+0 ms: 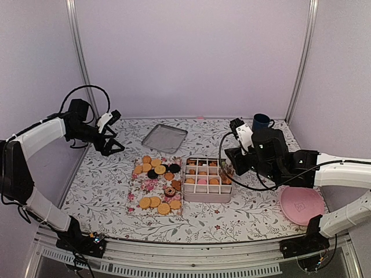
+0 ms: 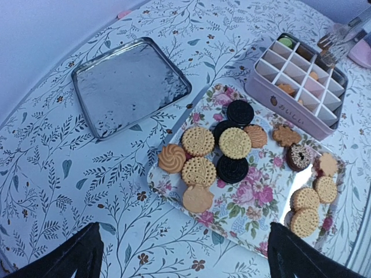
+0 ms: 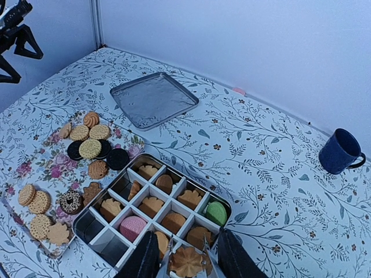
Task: Pack the cookies
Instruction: Place the fake cookies in the empty pocket of the box.
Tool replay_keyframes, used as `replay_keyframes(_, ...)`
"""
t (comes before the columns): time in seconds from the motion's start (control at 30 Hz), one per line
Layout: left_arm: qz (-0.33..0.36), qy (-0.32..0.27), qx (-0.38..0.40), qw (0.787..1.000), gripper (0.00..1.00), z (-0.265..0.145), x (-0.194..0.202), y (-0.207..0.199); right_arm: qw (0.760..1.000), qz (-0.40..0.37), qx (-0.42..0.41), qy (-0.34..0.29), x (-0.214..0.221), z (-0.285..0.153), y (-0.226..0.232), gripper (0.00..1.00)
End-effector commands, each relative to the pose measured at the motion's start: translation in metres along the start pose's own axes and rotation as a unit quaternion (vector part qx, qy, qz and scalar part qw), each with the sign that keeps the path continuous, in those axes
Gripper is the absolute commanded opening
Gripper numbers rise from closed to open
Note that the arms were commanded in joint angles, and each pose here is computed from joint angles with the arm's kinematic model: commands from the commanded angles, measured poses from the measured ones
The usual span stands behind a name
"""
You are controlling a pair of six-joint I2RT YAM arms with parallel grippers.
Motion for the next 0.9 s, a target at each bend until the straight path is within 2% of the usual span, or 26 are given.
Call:
replay_keyframes(0.0,0.003,-0.005,0.0,1.0,0.99,-0.003,-0.004,0.0,1.0,0.014,-0.011,-0.019,-0.007,0.005,0.003,0.34)
replay_keyframes(0.33,0.004,-0.005,-0.003,1.0,0.99,-0.004,-0.005,0.0,0.999,0.016,-0.019,-0.022,-0.011,0.007,0.006,0.38)
replay_keyframes(0.6,0.001,-0.003,-0.005,1.0,0.99,-0.005,-0.004,0.001,0.998,0.004,-0.029,-0.058,-0.041,-0.001,0.012,0.38)
replay_keyframes(0.87,-0.038,0.009,0.009,0.999,0.99,0.001,0.012,0.007,0.991,-0.03,-0.099,-0.082,-0.069,0.031,0.057,0.38)
Point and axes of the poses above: each gripper's point midway between its finger pads, its own z axis out along the fingers, its own y axis along the line the jaws close on, x = y × z, the point moved 6 cm from there along -z, back along the fingers, and after that the axes turned 12 degrees about z, right-handed, at the moved point
